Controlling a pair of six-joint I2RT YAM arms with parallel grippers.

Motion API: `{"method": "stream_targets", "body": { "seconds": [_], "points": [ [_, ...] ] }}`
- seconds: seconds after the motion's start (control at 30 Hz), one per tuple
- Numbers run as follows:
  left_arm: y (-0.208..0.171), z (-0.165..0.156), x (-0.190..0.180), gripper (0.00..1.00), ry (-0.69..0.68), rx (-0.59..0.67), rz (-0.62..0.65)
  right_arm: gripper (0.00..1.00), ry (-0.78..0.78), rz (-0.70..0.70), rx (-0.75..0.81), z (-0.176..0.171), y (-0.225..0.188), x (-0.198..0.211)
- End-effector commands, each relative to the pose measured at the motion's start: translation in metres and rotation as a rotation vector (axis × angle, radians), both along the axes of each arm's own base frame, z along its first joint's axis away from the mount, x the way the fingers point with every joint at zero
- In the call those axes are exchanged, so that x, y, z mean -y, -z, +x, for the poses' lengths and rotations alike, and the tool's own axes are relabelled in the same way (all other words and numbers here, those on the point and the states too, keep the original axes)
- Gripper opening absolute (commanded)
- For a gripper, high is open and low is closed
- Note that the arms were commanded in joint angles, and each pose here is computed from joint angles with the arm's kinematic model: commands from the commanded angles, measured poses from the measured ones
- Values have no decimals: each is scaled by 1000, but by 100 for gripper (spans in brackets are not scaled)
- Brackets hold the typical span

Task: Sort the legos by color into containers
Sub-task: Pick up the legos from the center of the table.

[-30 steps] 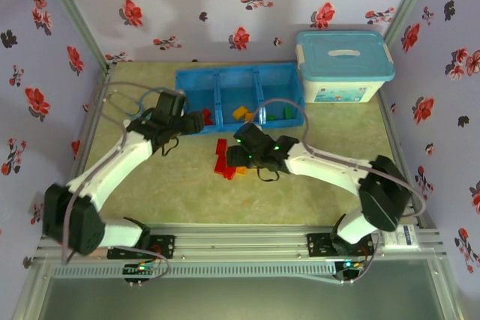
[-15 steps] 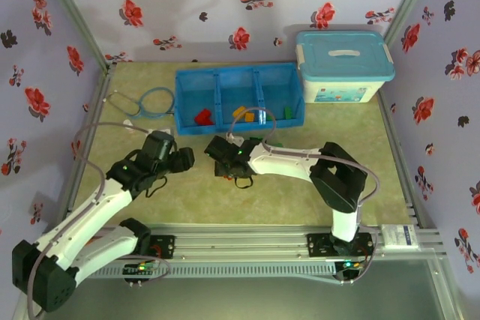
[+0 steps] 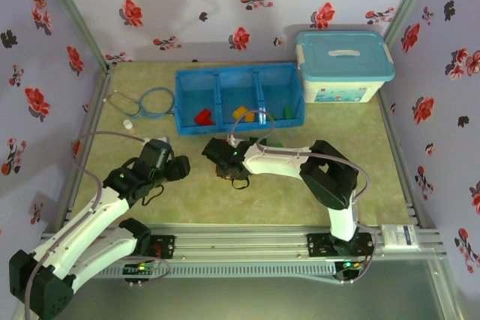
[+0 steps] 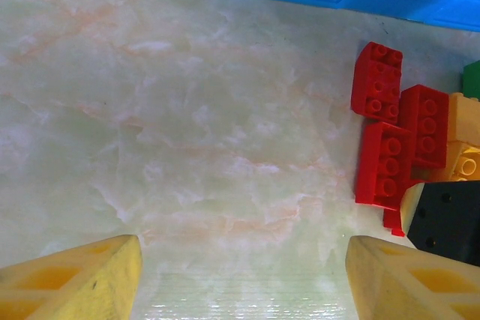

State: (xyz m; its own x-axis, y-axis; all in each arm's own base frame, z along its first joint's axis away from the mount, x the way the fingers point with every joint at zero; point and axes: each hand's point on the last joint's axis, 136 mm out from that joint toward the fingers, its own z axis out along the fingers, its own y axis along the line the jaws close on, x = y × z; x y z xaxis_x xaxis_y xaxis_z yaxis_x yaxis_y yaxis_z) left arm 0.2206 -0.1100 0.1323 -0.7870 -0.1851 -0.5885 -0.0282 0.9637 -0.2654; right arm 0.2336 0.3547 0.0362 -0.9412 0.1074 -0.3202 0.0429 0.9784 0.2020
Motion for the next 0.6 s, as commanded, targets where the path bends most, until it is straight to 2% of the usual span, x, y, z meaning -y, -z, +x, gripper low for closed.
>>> {"method": "stream_targets", "body": {
  "seconds": [0.0, 0.13, 0.57],
  "points": [
    [3, -3, -5, 71, -18, -2, 20, 36, 29, -31, 11, -2, 1, 4],
    [5, -3, -6, 71, -17, -2, 24, 29, 24, -50, 34, -3, -7, 8],
    [12, -10, -11, 70, -21, -8, 25, 30, -50, -123, 134, 9, -54, 4]
  ]
}}
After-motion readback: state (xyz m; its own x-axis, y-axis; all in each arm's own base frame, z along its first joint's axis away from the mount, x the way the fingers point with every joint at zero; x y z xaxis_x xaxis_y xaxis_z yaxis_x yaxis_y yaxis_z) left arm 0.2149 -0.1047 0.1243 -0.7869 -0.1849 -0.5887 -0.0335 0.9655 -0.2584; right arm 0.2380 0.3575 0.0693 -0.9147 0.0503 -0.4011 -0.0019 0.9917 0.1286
